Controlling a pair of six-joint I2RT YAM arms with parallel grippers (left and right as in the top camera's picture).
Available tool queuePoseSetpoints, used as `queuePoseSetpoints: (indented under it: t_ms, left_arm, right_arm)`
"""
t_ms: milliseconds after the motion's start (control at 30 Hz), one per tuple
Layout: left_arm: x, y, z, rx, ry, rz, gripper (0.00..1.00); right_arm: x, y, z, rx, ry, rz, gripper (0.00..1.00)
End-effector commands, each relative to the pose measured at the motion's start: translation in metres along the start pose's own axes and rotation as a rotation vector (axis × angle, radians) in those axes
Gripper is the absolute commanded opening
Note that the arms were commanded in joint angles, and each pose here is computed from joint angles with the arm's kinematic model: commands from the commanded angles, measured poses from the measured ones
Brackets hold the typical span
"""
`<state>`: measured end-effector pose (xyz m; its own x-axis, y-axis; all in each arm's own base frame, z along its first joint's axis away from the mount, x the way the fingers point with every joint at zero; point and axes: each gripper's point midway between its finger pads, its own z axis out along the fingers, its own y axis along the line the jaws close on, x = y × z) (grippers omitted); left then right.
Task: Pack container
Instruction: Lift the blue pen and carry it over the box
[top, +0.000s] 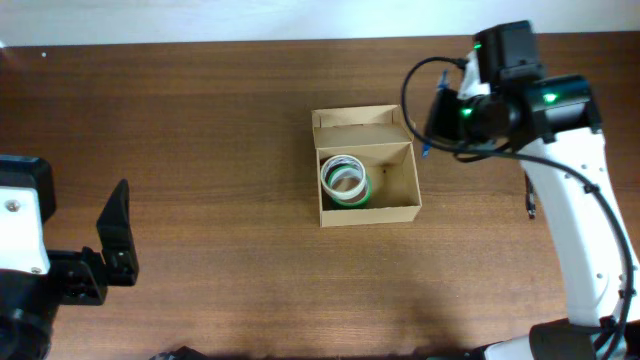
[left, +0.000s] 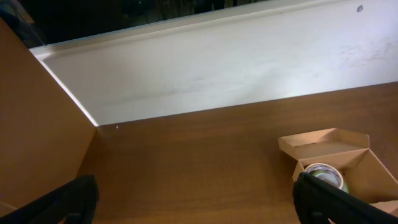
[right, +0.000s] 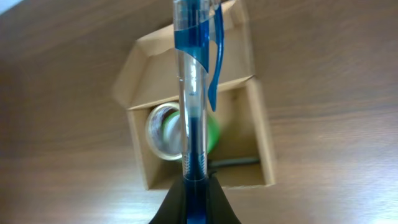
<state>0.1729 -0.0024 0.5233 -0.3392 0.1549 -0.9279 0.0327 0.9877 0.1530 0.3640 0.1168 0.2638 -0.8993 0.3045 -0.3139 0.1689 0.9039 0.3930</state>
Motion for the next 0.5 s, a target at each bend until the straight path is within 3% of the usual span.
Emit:
queuePoseSetpoints:
  t_ms: [0,467]
  left_arm:
    - [0.0,0.002,-0.001,-0.009,-0.003,-0.007,0.99]
    - [0.001,-0.001,-0.001,0.009,0.001,-0.006,0.99]
  right_arm:
    - [0.007,0.029,-0.01,-0.058,-0.018,0.109,0.04]
    - [0.015,0.065,-0.003,-0.049,-0.11,0.376,0.04]
